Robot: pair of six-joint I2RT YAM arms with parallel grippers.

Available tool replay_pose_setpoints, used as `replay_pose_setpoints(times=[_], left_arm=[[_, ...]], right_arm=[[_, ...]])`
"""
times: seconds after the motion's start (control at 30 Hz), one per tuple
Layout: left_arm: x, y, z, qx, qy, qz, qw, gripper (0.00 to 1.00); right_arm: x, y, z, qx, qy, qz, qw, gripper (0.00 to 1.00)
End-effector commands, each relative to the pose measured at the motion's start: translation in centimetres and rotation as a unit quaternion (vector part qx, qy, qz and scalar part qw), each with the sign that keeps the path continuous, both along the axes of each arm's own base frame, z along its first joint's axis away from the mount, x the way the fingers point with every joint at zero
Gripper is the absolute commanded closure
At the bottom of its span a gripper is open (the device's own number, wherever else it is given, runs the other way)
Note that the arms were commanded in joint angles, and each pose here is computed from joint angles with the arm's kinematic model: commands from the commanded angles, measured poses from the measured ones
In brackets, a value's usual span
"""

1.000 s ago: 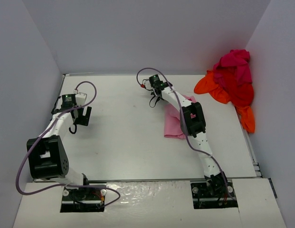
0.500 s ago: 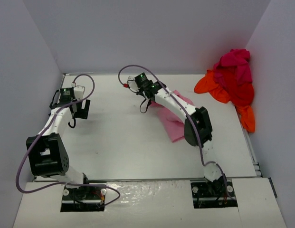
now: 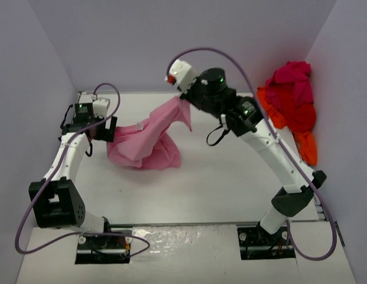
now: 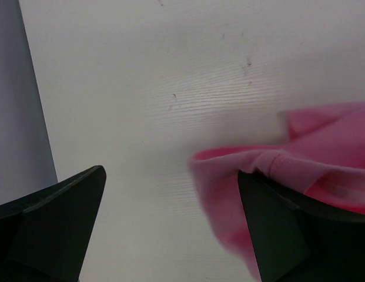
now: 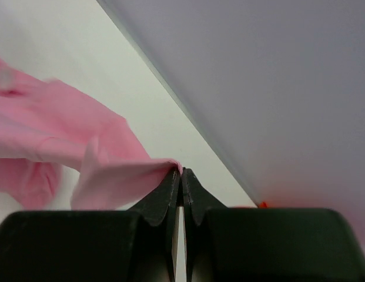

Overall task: Fold and stack the t-shirts
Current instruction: Flatten the tshirt out

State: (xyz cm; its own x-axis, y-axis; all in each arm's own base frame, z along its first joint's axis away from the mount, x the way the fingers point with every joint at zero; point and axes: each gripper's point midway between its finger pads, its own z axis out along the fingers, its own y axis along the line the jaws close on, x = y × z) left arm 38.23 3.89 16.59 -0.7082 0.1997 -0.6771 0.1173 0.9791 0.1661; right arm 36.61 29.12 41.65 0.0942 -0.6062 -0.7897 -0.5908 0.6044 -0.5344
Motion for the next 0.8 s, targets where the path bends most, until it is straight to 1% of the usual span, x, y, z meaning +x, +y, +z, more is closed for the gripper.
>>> replay_pose_setpoints(times=[0.0,0.07,0.1,0.13,0.2,0.3,0.37,0.47,0.6,0.77], left_arm=[[0.9,-2.7,2.6,-0.004,-0.03,-0.049,0.998,0.07],[1.3,-3.2,1.6,0.0,-0.019,-0.059,0.998,0.07],[1.4,-3.6,1.4,0.003,-0.016,-0.064,0.998,0.07],[1.7,-4.8,0.3,0.005,-0.001,-0.077,0.997,0.07],[2.0,-5.3,-0.5,0.013,0.014,-0.083,0.996,0.07],[2.4,-5.3,-0.5,0.026,0.015,-0.079,0.996,0.08],[2.7,-5.1,0.1,0.033,0.007,-0.073,0.997,0.09],[2.5,-5.6,1.0,0.024,-0.001,-0.084,0.996,0.09],[1.1,-8.8,1.8,-0.002,0.004,-0.148,0.989,0.12],[0.4,-13.3,1.7,-0.002,0.021,-0.217,0.976,0.12]], right_arm=[[3.6,-8.7,0.9,0.015,-0.027,-0.114,0.993,1.0],[4.9,-12.5,0.2,0.015,-0.034,-0.169,0.985,1.0],[5.2,-12.8,-0.9,0.004,-0.027,-0.179,0.983,1.0],[5.9,-14.0,-2.0,-0.006,-0.028,-0.203,0.979,1.0],[6.3,-14.3,-4.7,-0.03,-0.01,-0.216,0.976,1.0],[6.8,-13.1,-5.7,-0.024,-0.002,-0.203,0.979,1.0],[7.3,-12.6,-5.7,-0.023,-0.008,-0.208,0.978,1.0],[8.5,-12.2,-6.6,-0.035,-0.006,-0.219,0.975,1.0],[8.6,-10.7,-7.1,-0.026,0.002,-0.197,0.98,1.0],[9.0,-10.4,-7.9,-0.032,0.008,-0.197,0.98,1.0]])
